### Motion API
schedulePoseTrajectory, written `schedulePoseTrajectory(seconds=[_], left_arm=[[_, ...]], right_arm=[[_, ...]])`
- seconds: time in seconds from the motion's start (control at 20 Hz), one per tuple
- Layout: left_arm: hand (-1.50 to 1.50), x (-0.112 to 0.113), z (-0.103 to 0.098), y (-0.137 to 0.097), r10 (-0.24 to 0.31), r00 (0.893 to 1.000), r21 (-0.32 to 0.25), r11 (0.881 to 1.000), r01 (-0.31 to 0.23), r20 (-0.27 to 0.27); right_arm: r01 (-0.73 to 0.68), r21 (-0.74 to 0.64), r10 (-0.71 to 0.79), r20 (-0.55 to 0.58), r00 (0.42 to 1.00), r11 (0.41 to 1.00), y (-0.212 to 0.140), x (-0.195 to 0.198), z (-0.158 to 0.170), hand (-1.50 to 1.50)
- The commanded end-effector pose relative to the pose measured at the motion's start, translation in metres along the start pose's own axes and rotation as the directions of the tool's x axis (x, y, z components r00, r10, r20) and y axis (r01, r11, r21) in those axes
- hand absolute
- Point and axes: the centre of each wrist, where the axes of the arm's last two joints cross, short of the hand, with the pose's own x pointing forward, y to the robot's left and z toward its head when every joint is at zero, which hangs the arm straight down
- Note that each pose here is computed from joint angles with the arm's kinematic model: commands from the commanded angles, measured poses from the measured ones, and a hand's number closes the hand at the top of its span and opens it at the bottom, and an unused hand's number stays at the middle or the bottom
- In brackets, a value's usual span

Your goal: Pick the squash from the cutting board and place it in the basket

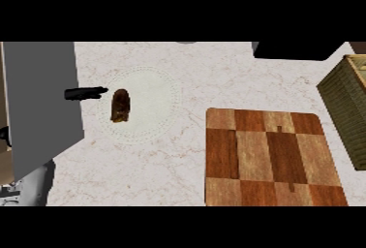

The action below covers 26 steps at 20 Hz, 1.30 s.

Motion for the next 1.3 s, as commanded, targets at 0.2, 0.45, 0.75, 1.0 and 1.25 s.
schedulePoseTrajectory(seconds=[0.2,0.45,0.75,1.0,1.25], left_arm=[[0.00,0.000,0.002,-0.005,-0.007,1.000,0.023,1.000,0.007,0.007],[0.00,-0.001,0.005,0.004,-0.016,1.000,0.023,1.000,0.015,0.017],[0.00,-0.005,0.006,0.005,-0.004,1.000,-0.003,1.000,0.004,0.029],[0.00,-0.002,-0.003,0.003,0.012,1.000,0.012,1.000,-0.012,0.018],[0.00,0.002,0.001,-0.007,0.005,0.999,-0.001,1.000,-0.005,0.038]], right_arm=[[-0.173,0.141,0.160,0.101,0.982,0.975,0.021,-0.013,-0.009,1.50],[-0.062,0.227,0.041,0.095,0.995,0.972,0.016,-0.015,-0.009,-1.50],[0.096,0.129,-0.116,0.152,0.981,0.987,0.016,-0.028,-0.009,-1.50],[0.404,0.008,-0.401,0.138,0.906,0.915,0.018,-0.042,-0.016,-1.50],[0.580,-0.188,-0.579,0.067,0.813,0.793,0.007,-0.057,0.005,-1.50]])
